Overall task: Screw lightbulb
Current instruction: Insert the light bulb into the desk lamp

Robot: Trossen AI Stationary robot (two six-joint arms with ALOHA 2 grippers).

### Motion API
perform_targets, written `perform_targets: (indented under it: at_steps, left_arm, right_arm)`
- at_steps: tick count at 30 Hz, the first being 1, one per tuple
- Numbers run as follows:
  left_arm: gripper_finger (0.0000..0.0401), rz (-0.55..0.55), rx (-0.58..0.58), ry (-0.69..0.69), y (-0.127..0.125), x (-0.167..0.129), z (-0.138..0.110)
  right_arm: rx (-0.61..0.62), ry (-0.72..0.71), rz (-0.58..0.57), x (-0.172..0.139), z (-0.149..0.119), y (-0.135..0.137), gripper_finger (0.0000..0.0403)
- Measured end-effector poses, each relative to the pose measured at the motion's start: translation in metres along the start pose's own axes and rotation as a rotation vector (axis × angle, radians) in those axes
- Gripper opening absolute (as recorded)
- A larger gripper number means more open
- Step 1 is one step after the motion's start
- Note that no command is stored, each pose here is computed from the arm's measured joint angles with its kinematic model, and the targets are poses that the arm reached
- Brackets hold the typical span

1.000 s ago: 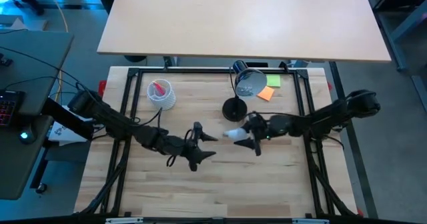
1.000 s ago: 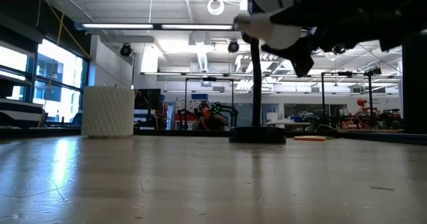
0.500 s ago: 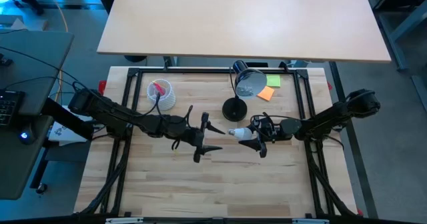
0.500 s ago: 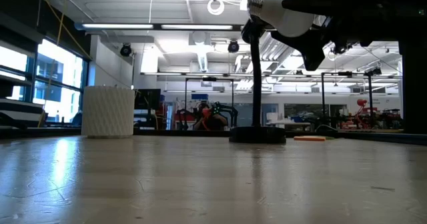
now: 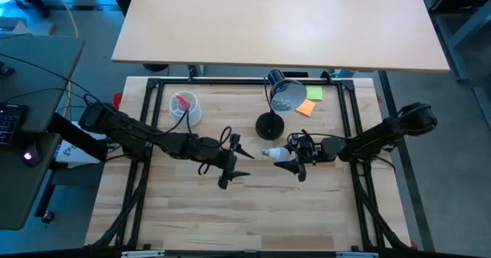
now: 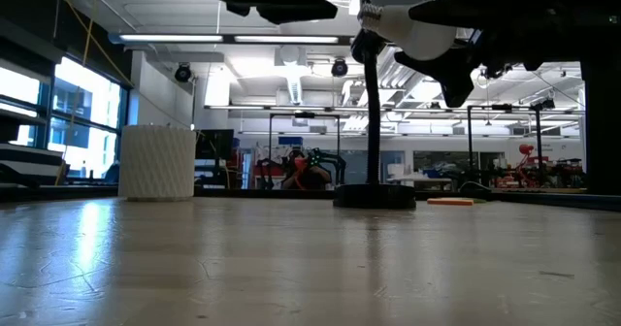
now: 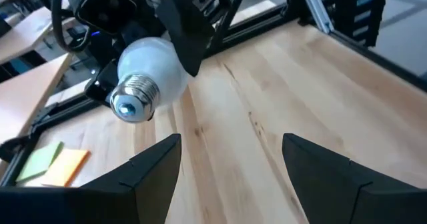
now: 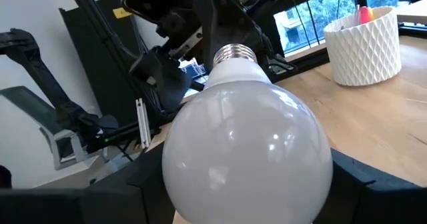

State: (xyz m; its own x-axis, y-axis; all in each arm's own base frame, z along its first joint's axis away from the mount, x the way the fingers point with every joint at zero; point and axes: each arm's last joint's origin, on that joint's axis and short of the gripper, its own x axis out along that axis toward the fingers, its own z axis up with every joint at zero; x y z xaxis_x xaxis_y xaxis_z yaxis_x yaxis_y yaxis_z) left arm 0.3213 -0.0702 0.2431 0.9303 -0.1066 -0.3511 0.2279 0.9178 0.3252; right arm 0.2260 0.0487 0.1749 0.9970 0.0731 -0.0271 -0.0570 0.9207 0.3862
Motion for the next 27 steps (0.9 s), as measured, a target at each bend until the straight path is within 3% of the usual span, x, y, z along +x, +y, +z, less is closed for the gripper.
perform_targets:
  at_steps: [11,19,27]
  left_arm:
    - [0.0257,-0.008,-0.036,-0.021,0.000,0.000,0.002]
    - [0.0257,-0.039,0.255,0.038,-0.004,0.000,-0.004]
    - [0.0257,0.126,0.238,-0.077,0.011,0.001,0.008]
  right_arm:
    - [0.009,0.001,-0.001,0.000,0.000,0.000,0.0246]
    - [0.002,0.000,-0.003,0.000,0.000,-0.001,0.0246]
    - [-0.001,-0.008,-0.024,0.000,0.000,-0.001,0.0246]
